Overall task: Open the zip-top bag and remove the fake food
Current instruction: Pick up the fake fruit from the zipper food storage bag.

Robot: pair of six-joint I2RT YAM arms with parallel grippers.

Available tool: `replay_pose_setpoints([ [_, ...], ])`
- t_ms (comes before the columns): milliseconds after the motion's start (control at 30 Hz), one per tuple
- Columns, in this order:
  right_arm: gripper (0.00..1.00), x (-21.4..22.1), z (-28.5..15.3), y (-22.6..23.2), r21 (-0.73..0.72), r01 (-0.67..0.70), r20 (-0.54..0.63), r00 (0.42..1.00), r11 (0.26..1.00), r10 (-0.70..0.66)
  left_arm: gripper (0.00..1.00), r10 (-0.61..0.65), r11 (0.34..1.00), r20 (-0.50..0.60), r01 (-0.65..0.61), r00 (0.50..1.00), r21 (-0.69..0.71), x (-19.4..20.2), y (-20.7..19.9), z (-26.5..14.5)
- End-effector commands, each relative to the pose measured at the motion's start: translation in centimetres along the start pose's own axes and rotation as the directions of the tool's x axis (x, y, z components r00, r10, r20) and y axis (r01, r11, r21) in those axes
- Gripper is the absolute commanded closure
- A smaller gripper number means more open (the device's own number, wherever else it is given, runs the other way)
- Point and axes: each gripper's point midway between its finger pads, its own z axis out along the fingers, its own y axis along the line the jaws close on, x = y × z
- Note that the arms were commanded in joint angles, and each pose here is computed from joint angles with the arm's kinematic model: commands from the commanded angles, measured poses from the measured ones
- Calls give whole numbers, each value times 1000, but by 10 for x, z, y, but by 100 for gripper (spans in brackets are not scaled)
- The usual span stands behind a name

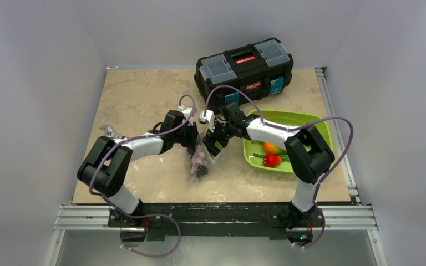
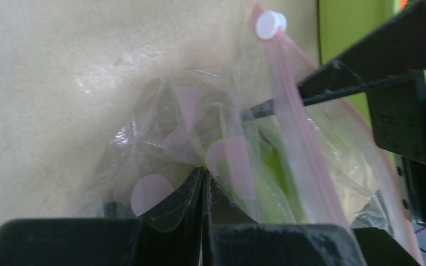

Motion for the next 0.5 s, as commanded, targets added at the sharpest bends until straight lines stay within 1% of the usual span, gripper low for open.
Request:
replay_pose_setpoints([
  [0, 13, -9, 10, -10, 61, 20, -6, 1000, 998, -20, 99, 1, 991, 14, -3, 1000, 137, 1, -30, 6],
  [167, 13, 10, 14, -24, 132, 23, -91, 996, 991, -11, 99, -11, 994, 15, 10, 1000, 105, 7, -23, 5],
  [333, 14, 20, 7, -28, 166, 58, -136, 990, 985, -35, 99, -29, 998, 29, 28, 999, 47, 9, -8, -1],
  [367, 16, 21, 4, -28, 171, 65, -143, 989, 983, -41, 98, -33, 999, 34, 32, 999, 38, 9, -5, -2],
  [400, 20, 21, 3, -28, 171, 71, -148, 988, 983, -45, 98, -34, 999, 44, 32, 998, 34, 7, -5, -5],
  [467, 32, 22, 3, -27, 161, 77, -156, 986, 984, -52, 95, -29, 999, 61, 27, 998, 32, 3, -5, -11],
])
